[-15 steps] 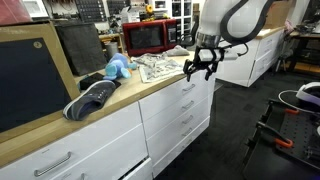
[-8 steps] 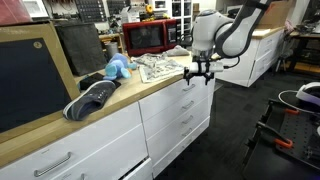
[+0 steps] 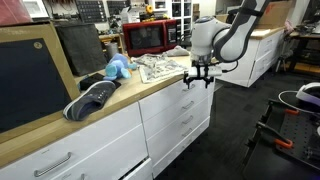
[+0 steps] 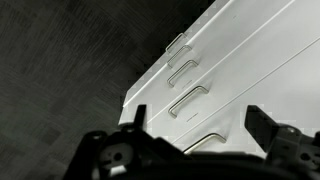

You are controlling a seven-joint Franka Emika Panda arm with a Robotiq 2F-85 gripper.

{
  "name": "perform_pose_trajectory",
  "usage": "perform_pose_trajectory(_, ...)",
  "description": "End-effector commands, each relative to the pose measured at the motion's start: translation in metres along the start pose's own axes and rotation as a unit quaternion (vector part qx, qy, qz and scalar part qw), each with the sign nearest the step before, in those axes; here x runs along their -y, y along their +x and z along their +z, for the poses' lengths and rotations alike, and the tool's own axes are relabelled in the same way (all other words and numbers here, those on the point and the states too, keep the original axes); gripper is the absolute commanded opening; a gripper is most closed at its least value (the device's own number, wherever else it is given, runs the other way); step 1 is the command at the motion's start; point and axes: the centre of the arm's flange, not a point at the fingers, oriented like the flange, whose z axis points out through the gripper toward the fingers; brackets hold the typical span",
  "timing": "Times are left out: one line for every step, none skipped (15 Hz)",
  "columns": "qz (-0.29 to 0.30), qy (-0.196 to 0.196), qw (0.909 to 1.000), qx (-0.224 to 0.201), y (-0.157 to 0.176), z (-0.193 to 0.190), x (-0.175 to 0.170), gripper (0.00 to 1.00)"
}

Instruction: Open the topmost drawer on the right

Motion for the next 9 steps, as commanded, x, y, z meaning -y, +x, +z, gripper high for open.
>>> perform_pose_trajectory(0.000,-0.001,1.0000,-0.003,-0.001,0.000,0.004,1.00)
perform_pose_trajectory(0.014,0.004,0.9999,-0.003,-0.002,0.002,0.005,1.00)
perform_pose_trajectory(0.021,0.001,0.9998,0.006,-0.001,0.005,0.004,1.00)
perform_pose_trajectory(0.032,0.003,0.9994,0.012,-0.001,0.010,0.000,1.00)
perform_pose_trajectory(0.047,0.005,0.9988,0.016,0.001,0.018,-0.005,1.00)
perform_pose_trajectory(0.062,0.006,0.9978,0.020,0.004,0.025,-0.009,1.00)
perform_pose_trajectory(0.076,0.005,0.9968,0.025,0.008,0.031,-0.014,1.00)
perform_pose_trajectory(0.098,0.010,0.9947,0.028,0.014,0.038,-0.020,1.00)
perform_pose_trajectory(0.119,0.016,0.9923,0.031,0.021,0.042,-0.024,1.00)
